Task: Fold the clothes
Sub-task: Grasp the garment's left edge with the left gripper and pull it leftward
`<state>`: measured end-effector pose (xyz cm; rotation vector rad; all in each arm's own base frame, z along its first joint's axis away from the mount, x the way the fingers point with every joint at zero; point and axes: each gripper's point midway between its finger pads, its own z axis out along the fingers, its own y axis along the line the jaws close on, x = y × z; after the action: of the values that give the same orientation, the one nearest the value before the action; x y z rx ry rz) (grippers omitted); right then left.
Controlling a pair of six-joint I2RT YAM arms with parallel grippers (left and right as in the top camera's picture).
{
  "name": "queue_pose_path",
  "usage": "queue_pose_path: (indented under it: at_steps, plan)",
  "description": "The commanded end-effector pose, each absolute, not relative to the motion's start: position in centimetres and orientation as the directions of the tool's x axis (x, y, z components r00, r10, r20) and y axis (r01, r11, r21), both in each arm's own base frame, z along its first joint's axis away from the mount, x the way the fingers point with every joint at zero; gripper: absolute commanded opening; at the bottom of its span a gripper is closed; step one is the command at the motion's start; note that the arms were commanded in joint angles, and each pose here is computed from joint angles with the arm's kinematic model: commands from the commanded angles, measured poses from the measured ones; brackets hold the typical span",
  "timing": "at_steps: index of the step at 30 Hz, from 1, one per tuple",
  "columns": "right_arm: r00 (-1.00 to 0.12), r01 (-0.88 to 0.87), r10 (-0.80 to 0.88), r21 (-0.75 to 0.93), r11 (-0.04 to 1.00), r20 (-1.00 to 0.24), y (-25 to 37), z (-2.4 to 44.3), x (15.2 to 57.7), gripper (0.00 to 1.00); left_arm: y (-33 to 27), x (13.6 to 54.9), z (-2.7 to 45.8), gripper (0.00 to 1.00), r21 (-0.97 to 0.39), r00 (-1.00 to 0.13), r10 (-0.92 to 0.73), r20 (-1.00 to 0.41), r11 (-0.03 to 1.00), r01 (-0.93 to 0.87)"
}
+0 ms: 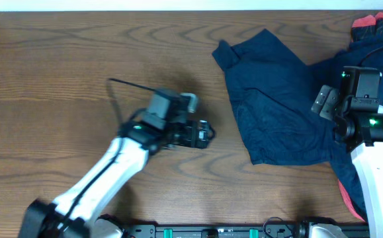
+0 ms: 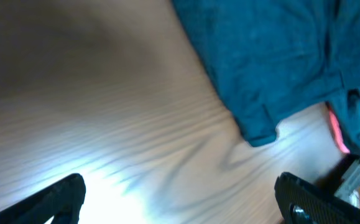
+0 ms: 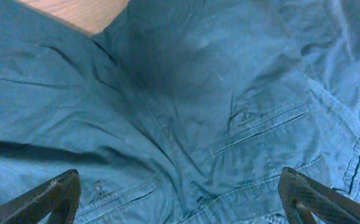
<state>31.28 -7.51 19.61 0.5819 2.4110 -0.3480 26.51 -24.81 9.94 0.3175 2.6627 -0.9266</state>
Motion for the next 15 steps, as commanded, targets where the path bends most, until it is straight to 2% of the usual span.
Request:
queue_pose_path:
  at_steps: [1,13,15]
  plan:
    - [-0.701,0.503,0.347,-0.087,0.86,-0.622,-7.6,19.4,31.0,0.99,-28.3,25.5,8.7,0.98,-0.627,-0.962,0.073,-0.263,0.744,0.229]
    - [-0.719,0.501,0.348,-0.101,0.86,-0.602,-7.6,19.1,30.4,0.99,-36.7,23.3,3.1,0.99,-0.704,-0.976,0.082,-0.2,0.681,0.202]
    - [-0.72,0.501,0.348,-0.101,0.86,-0.601,-7.6,19.0,30.4,0.99,-37.8,23.0,2.6,0.96,-0.718,-0.975,0.085,-0.203,0.664,0.207]
